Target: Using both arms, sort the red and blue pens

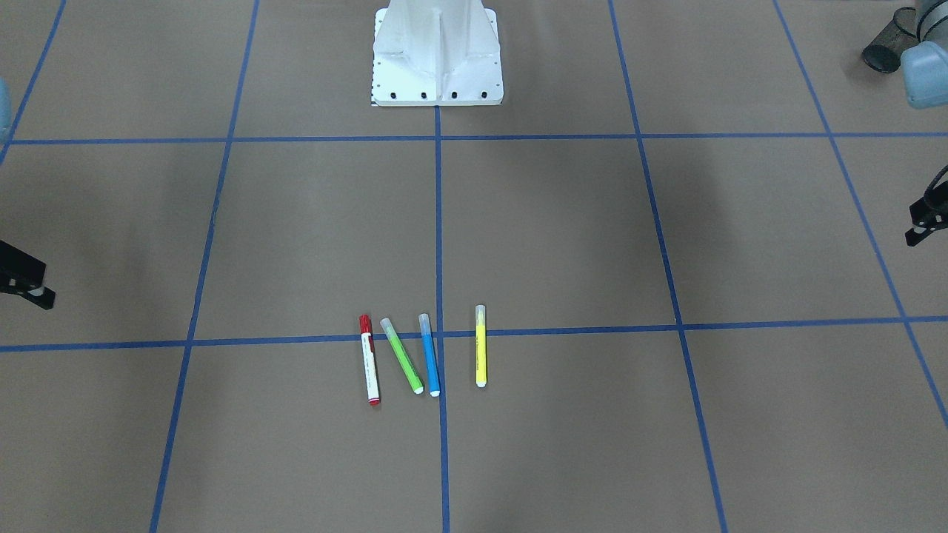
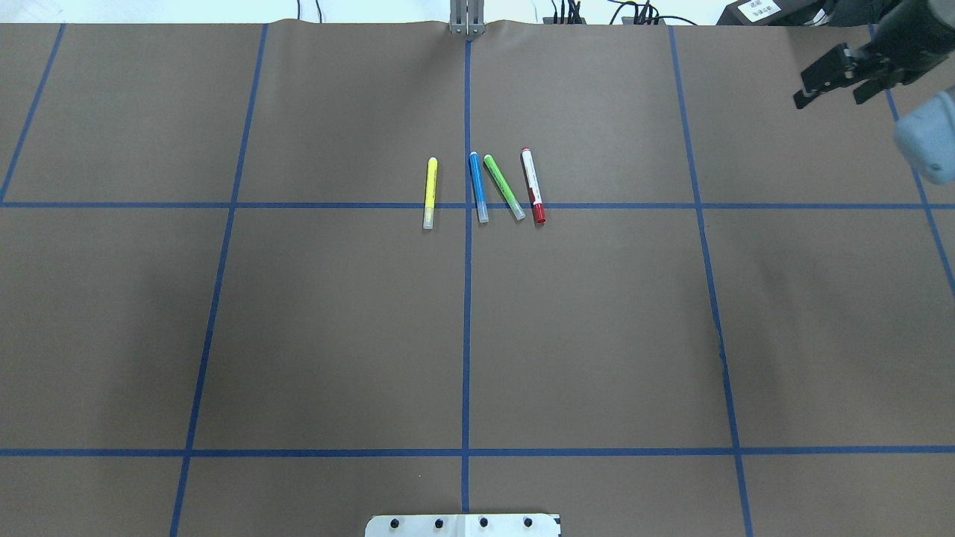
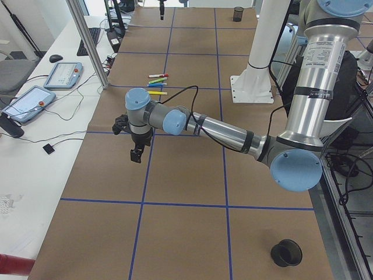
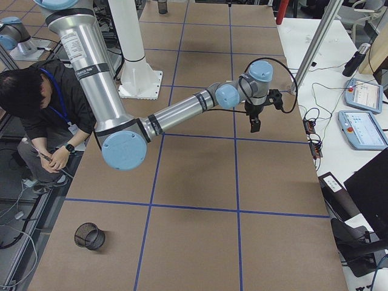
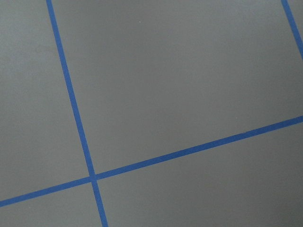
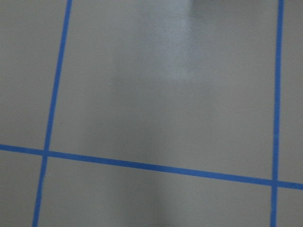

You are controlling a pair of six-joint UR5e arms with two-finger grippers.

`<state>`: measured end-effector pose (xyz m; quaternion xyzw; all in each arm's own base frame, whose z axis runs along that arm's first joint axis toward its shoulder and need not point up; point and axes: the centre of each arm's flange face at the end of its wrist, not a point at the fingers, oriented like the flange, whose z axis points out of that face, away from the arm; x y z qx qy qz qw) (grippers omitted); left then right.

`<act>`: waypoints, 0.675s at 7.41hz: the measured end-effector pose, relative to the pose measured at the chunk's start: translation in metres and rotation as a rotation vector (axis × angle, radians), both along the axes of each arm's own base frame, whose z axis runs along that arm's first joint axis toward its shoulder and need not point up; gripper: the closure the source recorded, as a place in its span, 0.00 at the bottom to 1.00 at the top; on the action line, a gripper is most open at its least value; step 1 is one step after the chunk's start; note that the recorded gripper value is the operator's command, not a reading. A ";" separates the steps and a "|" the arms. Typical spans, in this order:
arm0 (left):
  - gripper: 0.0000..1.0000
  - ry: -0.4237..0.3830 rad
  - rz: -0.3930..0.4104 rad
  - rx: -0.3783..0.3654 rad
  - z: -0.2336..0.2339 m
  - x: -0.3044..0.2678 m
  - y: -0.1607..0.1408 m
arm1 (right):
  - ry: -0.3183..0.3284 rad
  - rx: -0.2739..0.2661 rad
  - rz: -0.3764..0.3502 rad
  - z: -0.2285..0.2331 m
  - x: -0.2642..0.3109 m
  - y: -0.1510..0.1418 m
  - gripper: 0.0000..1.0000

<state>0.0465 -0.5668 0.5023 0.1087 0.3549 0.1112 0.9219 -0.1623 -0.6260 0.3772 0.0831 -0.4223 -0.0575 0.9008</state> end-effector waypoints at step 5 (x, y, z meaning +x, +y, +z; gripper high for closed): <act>0.00 -0.002 0.014 -0.022 0.010 0.014 -0.005 | 0.038 0.001 -0.015 -0.132 -0.207 -0.017 0.01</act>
